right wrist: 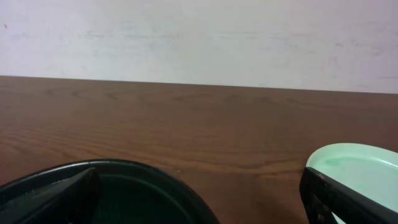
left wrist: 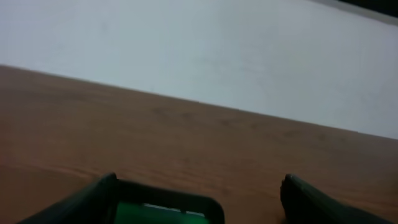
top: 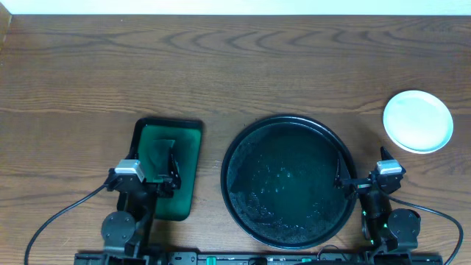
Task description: Clean dirty plates on tray and stack at the side
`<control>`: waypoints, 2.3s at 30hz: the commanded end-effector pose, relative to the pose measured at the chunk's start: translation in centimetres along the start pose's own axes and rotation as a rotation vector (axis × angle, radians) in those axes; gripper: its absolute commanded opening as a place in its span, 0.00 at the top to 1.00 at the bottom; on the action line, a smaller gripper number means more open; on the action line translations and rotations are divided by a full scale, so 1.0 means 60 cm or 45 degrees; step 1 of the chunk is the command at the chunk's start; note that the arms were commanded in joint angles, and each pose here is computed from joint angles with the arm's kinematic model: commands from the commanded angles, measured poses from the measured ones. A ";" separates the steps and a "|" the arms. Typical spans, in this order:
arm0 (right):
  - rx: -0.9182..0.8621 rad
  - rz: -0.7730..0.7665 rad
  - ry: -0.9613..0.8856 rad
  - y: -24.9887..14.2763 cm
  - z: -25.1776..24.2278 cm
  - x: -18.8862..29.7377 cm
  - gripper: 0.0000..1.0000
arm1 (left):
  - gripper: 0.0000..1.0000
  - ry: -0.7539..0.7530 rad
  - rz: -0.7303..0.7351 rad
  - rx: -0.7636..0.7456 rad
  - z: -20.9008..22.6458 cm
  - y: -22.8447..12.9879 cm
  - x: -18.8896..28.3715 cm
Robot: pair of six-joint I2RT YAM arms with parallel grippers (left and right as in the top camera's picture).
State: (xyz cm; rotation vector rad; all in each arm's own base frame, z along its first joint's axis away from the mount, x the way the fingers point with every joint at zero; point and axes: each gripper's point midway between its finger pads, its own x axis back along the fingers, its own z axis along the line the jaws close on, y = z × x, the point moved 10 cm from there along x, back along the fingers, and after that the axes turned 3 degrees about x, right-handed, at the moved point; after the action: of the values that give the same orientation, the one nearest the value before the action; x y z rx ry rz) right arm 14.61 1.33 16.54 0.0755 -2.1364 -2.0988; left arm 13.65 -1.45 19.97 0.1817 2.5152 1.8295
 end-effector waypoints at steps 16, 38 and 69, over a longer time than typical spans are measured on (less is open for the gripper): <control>0.020 -0.001 -0.007 -0.001 0.000 0.000 0.01 | 0.17 0.011 0.065 0.097 0.019 -0.062 -0.018; 0.020 -0.001 -0.007 -0.001 0.000 0.000 0.01 | 0.17 0.046 0.125 0.087 0.024 -0.074 -0.017; 0.020 -0.001 -0.007 -0.001 0.000 0.000 0.01 | 0.17 0.046 0.125 0.087 0.024 -0.074 -0.017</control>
State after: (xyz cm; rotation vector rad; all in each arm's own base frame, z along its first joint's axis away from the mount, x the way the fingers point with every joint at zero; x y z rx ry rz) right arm 14.61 1.33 16.55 0.0759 -2.1366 -2.0990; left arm 14.48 -1.52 16.30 0.2346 2.6163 1.7730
